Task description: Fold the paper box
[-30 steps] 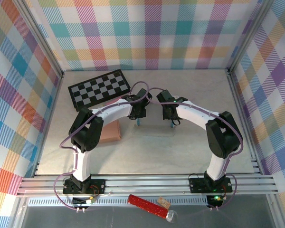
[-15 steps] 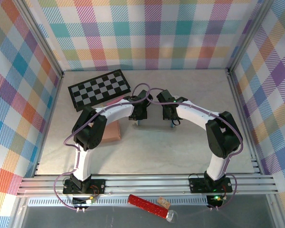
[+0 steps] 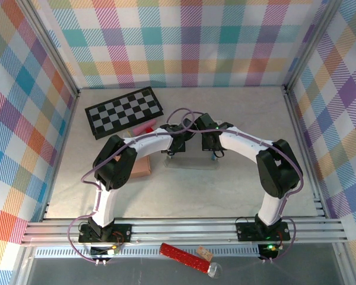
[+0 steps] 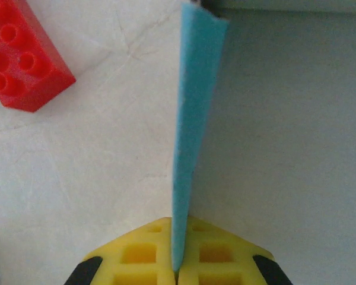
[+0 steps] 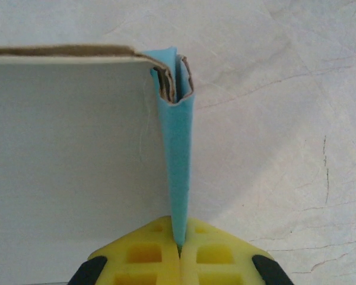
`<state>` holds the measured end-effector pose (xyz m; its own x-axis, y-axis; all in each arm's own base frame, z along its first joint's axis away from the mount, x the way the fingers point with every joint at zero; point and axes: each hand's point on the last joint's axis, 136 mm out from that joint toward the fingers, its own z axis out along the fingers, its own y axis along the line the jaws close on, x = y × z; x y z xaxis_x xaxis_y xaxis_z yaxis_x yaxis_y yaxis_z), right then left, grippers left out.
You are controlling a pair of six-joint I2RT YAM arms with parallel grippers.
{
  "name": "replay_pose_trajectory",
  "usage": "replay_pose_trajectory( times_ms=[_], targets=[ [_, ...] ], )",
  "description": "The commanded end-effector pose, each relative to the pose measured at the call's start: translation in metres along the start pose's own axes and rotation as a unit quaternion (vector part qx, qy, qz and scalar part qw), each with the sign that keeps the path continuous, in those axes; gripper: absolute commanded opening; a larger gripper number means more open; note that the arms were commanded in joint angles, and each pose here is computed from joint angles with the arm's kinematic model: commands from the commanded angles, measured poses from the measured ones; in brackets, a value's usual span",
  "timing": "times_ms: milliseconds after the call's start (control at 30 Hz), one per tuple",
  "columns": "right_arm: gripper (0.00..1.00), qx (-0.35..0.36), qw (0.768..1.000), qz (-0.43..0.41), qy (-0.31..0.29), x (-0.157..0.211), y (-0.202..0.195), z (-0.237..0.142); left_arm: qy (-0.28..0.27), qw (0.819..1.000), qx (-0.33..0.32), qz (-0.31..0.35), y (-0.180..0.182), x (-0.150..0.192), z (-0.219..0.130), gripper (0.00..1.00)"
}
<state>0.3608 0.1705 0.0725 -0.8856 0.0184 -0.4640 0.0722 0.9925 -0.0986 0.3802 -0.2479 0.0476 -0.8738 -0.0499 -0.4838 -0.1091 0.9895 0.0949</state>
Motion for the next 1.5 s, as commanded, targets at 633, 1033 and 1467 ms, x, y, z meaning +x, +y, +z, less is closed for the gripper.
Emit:
replay_pose_trajectory(
  times_ms=[633, 1033, 1467],
  targets=[
    [0.0, 0.004, 1.0, 0.014, 0.003, 0.007, -0.006, -0.005, 0.024, 0.995, 0.1, 0.01, -0.011, -0.021, -0.029, 0.44],
    [0.0, 0.008, 1.0, 0.014, 0.007, 0.009, -0.007, -0.003, 0.031, 0.996, 0.082, 0.017, -0.008, -0.018, -0.016, 0.37],
    [0.0, 0.079, 0.991, 0.067, 0.085, 0.021, -0.035, 0.015, -0.043, 0.987, 0.136, -0.072, 0.028, -0.077, -0.109, 0.46]
  ],
)
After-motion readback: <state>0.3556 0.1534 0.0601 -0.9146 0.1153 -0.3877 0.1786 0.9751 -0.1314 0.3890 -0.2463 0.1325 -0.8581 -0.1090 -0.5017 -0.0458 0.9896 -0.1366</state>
